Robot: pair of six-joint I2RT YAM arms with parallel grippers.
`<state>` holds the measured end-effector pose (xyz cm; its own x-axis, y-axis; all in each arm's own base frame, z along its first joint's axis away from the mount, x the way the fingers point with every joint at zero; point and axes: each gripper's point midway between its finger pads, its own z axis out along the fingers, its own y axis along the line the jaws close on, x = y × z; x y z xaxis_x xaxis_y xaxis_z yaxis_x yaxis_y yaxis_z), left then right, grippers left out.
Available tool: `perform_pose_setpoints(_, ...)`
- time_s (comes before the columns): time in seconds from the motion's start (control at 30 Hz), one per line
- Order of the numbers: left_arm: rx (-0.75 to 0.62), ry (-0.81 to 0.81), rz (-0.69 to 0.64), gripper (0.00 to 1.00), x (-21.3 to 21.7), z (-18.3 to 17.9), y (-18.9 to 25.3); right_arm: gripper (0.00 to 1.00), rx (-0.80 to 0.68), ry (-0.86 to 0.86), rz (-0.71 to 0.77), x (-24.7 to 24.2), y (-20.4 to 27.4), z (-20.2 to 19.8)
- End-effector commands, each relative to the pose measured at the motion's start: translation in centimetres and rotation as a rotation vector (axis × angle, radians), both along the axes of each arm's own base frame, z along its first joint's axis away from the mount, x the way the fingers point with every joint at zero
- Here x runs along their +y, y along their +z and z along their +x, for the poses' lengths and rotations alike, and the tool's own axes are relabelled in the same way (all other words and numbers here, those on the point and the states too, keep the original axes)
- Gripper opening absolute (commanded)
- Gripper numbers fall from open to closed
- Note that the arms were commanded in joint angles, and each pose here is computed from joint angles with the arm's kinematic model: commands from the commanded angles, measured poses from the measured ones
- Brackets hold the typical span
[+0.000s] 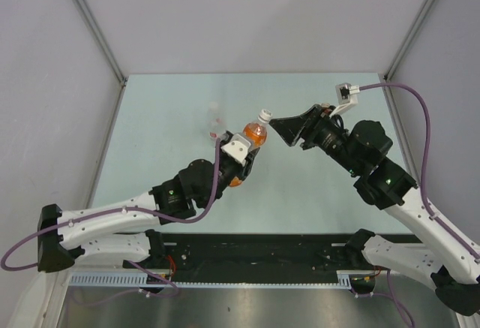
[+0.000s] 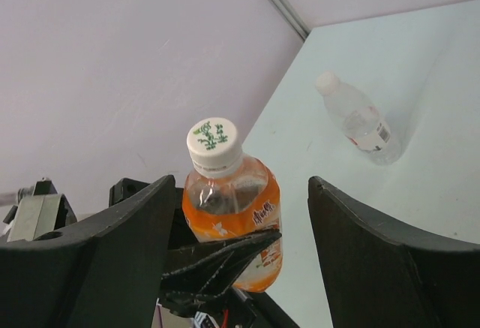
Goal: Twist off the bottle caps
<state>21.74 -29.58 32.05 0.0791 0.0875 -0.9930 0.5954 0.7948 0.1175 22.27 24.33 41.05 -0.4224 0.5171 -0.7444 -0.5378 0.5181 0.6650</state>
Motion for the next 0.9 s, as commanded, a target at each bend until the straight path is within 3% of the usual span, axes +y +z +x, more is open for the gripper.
perform_pose_setpoints(0.0, -0.035, 0.018, -0.011, 0.00, -0.3, 0.0, 0.8, 0.74, -0.078, -0.040, 0.092, -0.2, 3.7, 0.3)
perform_pose_setpoints(0.4, -0.031, -0.007, 0.006, 0.00, -1.1, -0.6, 0.1, 0.70, -0.064, -0.032, 0.060, 1.4, 2.4, 1.6)
perform_pose_setpoints(0.63, -0.028, -0.013, 0.013, 0.00, -1.3, -0.8, -0.2, 0.63, -0.063, -0.022, 0.052, 1.7, 2.2, 1.7)
perform_pose_setpoints(0.87, -0.028, -0.015, 0.013, 0.00, -1.3, -0.9, -0.2, 0.34, -0.062, -0.013, 0.047, 1.8, 2.1, 1.5)
